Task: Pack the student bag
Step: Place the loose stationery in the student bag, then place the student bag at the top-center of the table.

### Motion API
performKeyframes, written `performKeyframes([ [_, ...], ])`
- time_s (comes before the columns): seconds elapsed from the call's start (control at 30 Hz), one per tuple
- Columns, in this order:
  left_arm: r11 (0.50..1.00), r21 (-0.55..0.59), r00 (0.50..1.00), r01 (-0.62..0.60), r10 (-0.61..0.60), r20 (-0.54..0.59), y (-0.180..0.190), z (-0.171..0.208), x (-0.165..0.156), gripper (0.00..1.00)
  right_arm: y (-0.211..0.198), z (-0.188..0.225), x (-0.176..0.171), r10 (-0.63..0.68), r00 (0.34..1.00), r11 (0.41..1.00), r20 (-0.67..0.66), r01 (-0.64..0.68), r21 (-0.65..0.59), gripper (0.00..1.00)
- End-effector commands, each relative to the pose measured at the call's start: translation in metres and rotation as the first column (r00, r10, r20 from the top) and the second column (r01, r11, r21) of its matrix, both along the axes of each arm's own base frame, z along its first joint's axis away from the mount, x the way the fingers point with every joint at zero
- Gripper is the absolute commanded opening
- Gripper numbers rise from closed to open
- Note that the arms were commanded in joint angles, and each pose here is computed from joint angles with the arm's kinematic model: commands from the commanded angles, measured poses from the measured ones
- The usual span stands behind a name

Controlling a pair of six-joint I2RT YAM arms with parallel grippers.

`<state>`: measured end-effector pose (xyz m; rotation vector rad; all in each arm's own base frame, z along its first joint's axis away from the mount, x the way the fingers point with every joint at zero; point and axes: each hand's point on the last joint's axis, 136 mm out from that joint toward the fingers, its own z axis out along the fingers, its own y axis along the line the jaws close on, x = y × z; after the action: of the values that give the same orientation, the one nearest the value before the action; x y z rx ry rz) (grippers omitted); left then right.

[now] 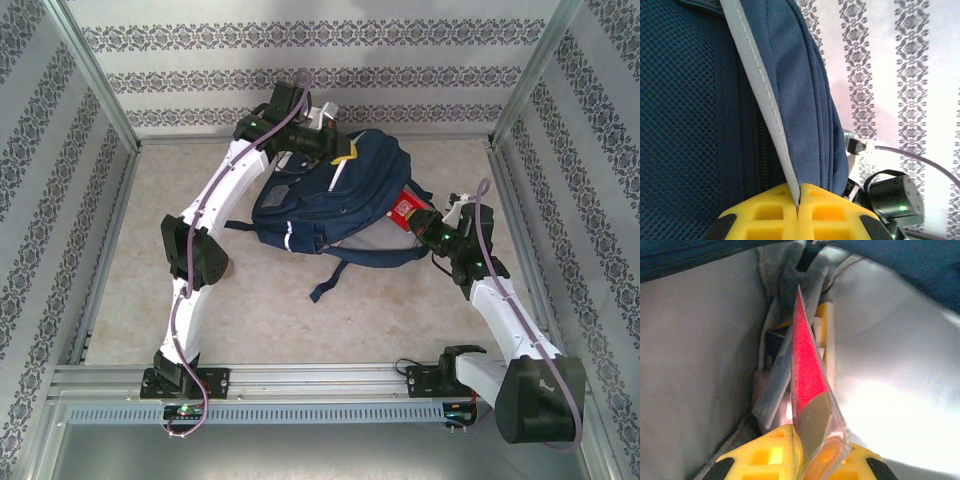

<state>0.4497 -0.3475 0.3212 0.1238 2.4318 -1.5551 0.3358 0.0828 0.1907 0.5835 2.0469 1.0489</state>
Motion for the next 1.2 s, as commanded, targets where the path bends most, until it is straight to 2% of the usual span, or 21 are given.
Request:
performKeyframes([
  [0.0,0.975,-0.204,0.967,0.093,-0.039,0.254,0.016,0.120,-0.029,0.00,-0.007,0.009,0.010,-0.014,0.999,0.999,0.037,0.016,-0.046,0.00],
  [0.17,0.974,-0.203,0.971,0.096,-0.046,0.235,0.017,0.113,-0.029,0.00,0.009,0.022,0.017,0.070,0.994,0.997,0.078,-0.071,0.012,0.00],
  [0.33,0.974,-0.204,0.973,0.097,-0.050,0.224,0.016,0.110,-0.028,0.00,0.017,0.042,0.019,0.082,0.992,0.994,0.099,-0.089,0.069,0.00],
  [0.47,0.972,-0.213,0.974,0.100,-0.052,0.222,0.015,0.111,-0.028,0.00,0.038,0.052,0.026,0.141,0.987,0.982,0.083,-0.150,0.113,0.00],
  [0.57,0.969,-0.222,0.972,0.108,-0.057,0.226,0.013,0.114,-0.030,0.00,0.051,0.040,0.041,0.147,0.989,0.978,0.000,-0.145,0.151,0.00],
  [0.67,0.967,-0.226,0.970,0.115,-0.060,0.235,0.013,0.118,-0.032,0.00,0.055,0.017,0.059,0.076,0.988,0.983,-0.134,-0.052,0.177,0.00],
  [0.87,0.964,-0.235,0.968,0.125,-0.066,0.242,0.012,0.122,-0.034,0.00,0.092,0.009,0.116,0.061,0.989,0.975,-0.137,-0.029,0.219,0.03],
  [0.97,0.963,-0.238,0.968,0.125,-0.067,0.240,0.012,0.120,-0.032,0.00,0.120,-0.008,0.145,0.086,0.982,0.975,-0.169,-0.048,0.217,0.16],
  [1.1,0.964,-0.239,0.973,0.114,-0.060,0.223,0.011,0.114,-0.025,0.00,0.142,-0.016,0.171,0.136,0.980,0.960,-0.148,-0.093,0.266,0.59],
  [1.17,0.965,-0.240,0.975,0.109,-0.057,0.214,0.011,0.110,-0.021,0.00,0.133,-0.013,0.168,0.120,0.984,0.967,-0.129,-0.086,0.238,0.71],
])
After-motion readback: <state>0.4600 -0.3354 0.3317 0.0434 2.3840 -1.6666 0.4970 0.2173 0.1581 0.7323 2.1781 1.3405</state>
